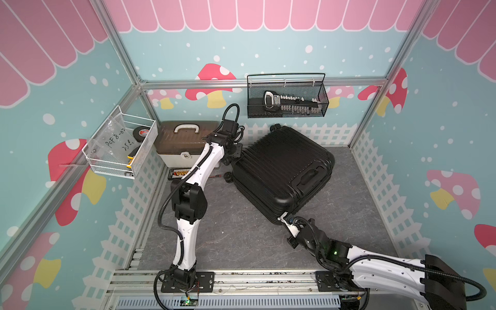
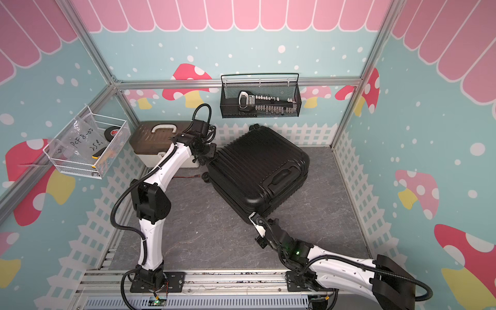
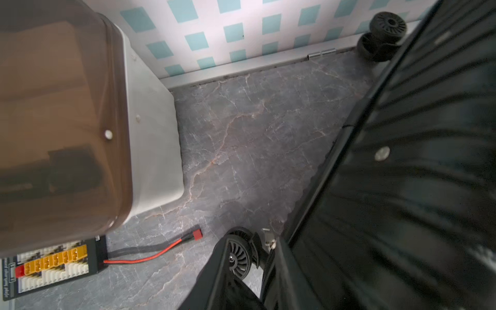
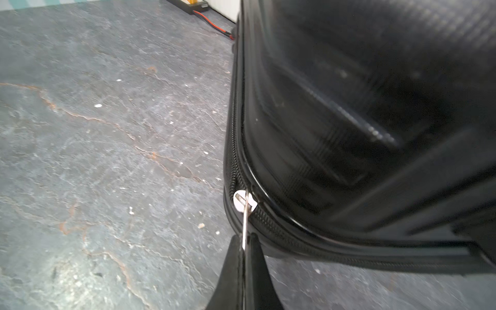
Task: Close the suitcase zippers
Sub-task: Zip the zipper on the suitcase.
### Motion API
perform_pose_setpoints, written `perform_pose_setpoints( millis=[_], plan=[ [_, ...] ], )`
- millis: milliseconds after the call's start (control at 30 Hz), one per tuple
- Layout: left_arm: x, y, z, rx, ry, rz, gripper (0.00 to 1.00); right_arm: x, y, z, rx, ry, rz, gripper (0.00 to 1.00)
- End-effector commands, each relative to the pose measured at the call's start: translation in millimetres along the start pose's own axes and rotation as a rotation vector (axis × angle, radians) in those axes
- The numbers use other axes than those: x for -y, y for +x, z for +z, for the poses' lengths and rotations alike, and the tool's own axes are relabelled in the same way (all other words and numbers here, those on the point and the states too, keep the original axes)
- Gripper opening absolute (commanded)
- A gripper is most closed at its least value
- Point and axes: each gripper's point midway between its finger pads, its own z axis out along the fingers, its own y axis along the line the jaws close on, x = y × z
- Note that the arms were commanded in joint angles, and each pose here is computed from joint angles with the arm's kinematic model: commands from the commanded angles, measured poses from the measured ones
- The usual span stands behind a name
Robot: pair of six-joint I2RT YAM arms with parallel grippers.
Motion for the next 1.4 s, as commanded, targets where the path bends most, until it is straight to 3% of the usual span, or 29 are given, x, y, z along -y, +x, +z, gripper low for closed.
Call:
perform_pose_setpoints(
  millis=[0,333,800,933,1067,1200,1267,1367],
  plan=[
    [27,61,-4,-0.195,0.112,0.072,0.3,28,-24,-11,0.079,0.141,0.028,0.0],
    [72,122,-35,-0.289,0.257,0.144,0.29,56,-16,-24,0.05,0.288,0.039,0.0],
    [119,176,-82,-0.267,0.369,0.186,0.31,85,-19,-16,-0.013,0.407,0.002,0.0],
    [122,179,-97,-0.233,0.39,0.197,0.36,98,-18,-15,-0.022,0.449,0.042,0.0],
    [94,169,-107,-0.148,0.257,0.214,0.56,107,-14,-14,-0.038,0.484,0.071,0.0],
    [66,149,-123,-0.047,0.164,0.222,0.69,112,-11,-15,-0.041,0.501,0.097,0.0],
    [53,138,-131,-0.001,0.143,0.236,0.71,116,-8,-16,-0.044,0.509,0.113,0.0],
    [48,127,-145,0.047,0.21,0.302,0.7,117,-7,-17,-0.041,0.506,0.127,0.0]
  ],
)
